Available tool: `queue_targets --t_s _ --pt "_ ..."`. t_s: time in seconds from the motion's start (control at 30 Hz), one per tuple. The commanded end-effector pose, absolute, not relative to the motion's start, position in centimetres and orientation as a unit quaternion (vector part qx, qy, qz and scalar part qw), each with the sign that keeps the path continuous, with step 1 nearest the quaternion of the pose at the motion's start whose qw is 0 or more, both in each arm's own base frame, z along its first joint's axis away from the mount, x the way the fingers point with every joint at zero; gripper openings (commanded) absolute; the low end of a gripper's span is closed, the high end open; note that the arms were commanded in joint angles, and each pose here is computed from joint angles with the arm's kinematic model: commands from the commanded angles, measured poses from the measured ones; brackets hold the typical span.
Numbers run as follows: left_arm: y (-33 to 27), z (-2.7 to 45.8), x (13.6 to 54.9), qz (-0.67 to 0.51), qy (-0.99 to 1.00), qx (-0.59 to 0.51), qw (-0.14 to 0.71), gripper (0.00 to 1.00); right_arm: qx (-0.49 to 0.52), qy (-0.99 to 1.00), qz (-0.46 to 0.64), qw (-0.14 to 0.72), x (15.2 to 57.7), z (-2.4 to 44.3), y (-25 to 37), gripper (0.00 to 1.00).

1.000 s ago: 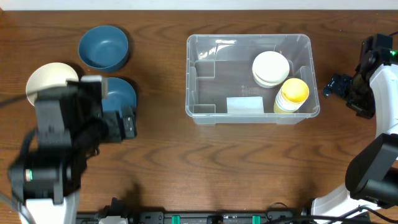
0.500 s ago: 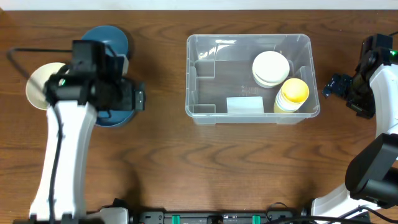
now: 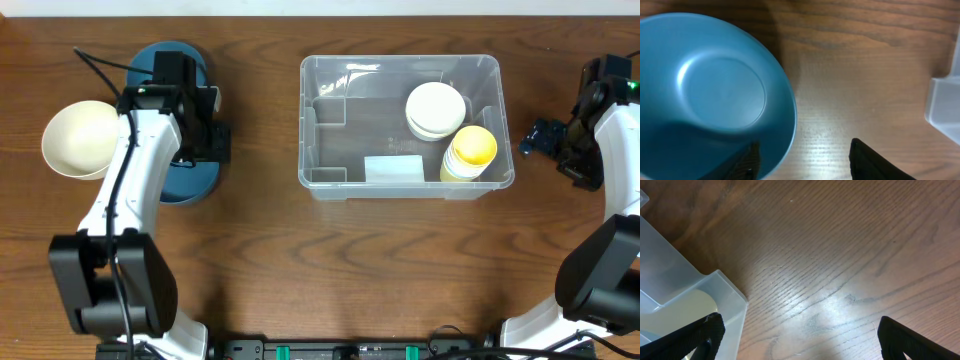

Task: Pack container
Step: 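Move the left gripper to the front blue bowl and grasp its rim, then carry the blue bowl into the bin's left side and lower it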

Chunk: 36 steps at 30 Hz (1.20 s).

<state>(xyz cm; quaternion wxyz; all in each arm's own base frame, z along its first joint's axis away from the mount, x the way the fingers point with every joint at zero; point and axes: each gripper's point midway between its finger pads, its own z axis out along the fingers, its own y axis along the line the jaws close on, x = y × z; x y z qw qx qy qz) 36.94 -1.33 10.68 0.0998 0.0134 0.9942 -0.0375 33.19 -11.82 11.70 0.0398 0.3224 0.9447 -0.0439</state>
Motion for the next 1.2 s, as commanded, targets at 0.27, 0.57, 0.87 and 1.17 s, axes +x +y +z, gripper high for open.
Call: queue_targets --t_s 0.27,0.57,0.87,1.17 --pt "-0.8 6.5 37.6 -0.023 0.998 0.013 0.058 0.58 0.33 0.942 -0.047 0.041 33.1 11.8 -12.0 0.99" --pt "-0.7 3.2 37.0 -0.022 1.0 0.012 0.01 0.22 0.33 0.942 -0.047 0.041 33.1 11.8 -12.0 0.99" --pt "-0.5 4.1 36.9 -0.017 1.0 0.001 0.016 0.06 0.33 0.942 -0.047 0.041 33.1 11.8 -12.0 0.99" --pt "-1.6 15.5 37.7 -0.036 0.99 0.0 0.139 0.06 0.33 0.942 -0.047 0.041 33.1 11.8 -12.0 0.99"
